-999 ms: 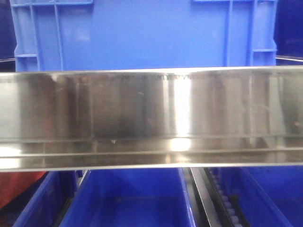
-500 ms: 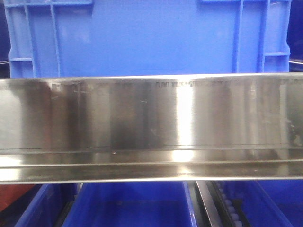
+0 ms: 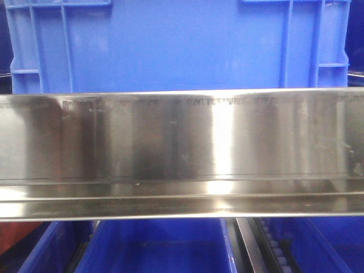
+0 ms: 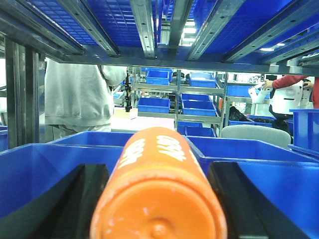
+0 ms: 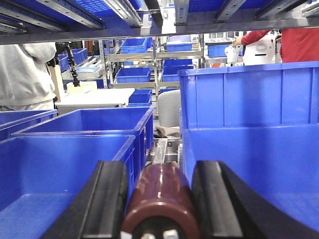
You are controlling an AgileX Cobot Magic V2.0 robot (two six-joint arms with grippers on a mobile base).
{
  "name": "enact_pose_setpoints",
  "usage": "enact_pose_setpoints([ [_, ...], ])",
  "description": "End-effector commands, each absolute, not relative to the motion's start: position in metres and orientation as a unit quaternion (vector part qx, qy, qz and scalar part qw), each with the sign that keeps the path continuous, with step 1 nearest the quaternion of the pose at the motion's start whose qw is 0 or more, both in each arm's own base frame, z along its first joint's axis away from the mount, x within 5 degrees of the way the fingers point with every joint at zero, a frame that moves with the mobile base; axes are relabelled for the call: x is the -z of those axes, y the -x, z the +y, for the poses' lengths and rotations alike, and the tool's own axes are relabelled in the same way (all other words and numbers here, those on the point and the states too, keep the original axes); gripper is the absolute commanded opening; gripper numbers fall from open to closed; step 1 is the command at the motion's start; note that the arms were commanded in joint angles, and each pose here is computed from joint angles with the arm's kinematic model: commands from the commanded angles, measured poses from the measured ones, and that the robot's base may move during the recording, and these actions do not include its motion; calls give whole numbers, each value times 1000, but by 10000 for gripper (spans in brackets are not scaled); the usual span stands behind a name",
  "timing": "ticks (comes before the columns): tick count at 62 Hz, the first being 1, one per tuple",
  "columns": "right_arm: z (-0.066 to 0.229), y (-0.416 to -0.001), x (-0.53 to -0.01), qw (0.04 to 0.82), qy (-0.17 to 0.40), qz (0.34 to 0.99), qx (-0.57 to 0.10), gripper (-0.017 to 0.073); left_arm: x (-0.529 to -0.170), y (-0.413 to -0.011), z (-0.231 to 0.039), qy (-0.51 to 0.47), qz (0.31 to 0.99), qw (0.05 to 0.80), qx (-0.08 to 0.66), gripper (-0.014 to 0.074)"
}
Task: Place cylindrical capacitor in blue bin on shelf
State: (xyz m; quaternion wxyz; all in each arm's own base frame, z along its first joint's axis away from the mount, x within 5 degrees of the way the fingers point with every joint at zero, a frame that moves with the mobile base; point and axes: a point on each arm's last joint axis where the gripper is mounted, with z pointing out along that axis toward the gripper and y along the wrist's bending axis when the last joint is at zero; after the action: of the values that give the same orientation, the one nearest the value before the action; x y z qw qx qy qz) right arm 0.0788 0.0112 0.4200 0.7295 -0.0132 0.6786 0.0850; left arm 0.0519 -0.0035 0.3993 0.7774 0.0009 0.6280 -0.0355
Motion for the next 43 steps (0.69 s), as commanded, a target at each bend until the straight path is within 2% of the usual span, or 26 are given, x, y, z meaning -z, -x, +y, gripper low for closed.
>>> enact_pose_setpoints([
  [1,11,-78,-423,741,12,666,-84,-163,-401,-51,-3,2,619,785,38,-111],
  [12,11,-78,-423,739,11,668,-88,-163,-401,-53,-3,4,622,782,40,-111],
  [19,13,-80,-431,740,18,665,-96,-163,-408,-63,-5,-6,646,762,48,-111],
  [29,22,-97,-445,735,67,668,-94,-163,-430,-85,-13,-24,664,743,83,-111],
  [43,51,-142,-461,701,113,690,-142,-163,-461,-129,-41,-83,676,718,146,-111],
])
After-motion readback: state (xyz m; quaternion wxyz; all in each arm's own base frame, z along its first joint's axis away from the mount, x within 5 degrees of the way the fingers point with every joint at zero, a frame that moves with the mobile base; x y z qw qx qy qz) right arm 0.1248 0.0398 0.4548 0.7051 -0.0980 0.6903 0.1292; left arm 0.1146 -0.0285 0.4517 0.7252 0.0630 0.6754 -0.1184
